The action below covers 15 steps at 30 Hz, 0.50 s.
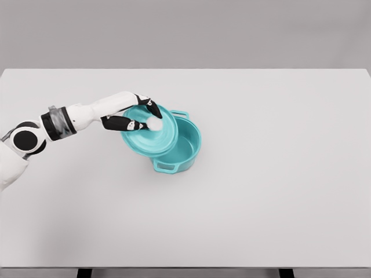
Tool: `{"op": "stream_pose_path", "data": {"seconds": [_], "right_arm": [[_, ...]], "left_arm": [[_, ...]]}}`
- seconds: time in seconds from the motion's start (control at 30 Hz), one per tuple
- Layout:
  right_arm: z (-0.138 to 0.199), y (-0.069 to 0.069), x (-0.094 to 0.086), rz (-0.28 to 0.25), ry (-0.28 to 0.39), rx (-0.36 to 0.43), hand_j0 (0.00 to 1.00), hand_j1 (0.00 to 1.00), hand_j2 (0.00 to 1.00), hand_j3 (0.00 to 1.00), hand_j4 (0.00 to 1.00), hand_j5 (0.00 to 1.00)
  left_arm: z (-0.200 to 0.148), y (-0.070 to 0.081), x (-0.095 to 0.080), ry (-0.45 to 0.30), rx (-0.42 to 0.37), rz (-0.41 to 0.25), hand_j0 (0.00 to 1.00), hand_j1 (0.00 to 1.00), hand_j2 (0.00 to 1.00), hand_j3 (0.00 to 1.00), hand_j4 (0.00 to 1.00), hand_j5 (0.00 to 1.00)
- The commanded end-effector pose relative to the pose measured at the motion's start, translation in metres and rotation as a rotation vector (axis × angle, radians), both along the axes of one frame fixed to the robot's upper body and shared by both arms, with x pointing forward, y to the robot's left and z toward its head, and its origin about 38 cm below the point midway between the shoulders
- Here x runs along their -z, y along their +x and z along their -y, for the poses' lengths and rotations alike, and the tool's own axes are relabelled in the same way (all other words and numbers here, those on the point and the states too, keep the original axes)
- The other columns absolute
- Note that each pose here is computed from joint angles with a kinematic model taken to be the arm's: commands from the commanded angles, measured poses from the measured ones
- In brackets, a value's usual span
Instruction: Cover the pot with left arm
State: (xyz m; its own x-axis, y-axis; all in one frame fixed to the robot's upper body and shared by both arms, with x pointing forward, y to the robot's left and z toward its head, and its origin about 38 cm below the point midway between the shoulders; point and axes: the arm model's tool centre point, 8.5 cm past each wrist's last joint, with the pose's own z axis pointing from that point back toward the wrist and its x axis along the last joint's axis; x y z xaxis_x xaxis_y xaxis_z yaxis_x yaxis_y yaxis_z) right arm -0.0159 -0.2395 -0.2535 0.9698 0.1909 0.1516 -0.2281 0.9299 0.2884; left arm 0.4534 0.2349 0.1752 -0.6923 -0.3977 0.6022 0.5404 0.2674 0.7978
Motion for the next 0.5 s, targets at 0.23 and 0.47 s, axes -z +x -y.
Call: {"op": "stream_pose_path", "data": {"seconds": [0.23,0.47], "right_arm": [[0.000,0.000,0.000,0.000,0.000,-0.001,1.00,1.00,1.00,1.00,1.00,1.00],[0.000,0.000,0.000,0.000,0.000,-0.001,1.00,1.00,1.00,1.00,1.00,1.00]], "left_arm": [[0.009,0.000,-0.002,-0.025,0.010,0.000,0.52,0.52,0.52,0.52,0.52,0.52],[0.023,-0.002,-0.001,-0.057,0.033,0.000,0.52,0.52,0.52,0.52,0.52,0.52]]}}
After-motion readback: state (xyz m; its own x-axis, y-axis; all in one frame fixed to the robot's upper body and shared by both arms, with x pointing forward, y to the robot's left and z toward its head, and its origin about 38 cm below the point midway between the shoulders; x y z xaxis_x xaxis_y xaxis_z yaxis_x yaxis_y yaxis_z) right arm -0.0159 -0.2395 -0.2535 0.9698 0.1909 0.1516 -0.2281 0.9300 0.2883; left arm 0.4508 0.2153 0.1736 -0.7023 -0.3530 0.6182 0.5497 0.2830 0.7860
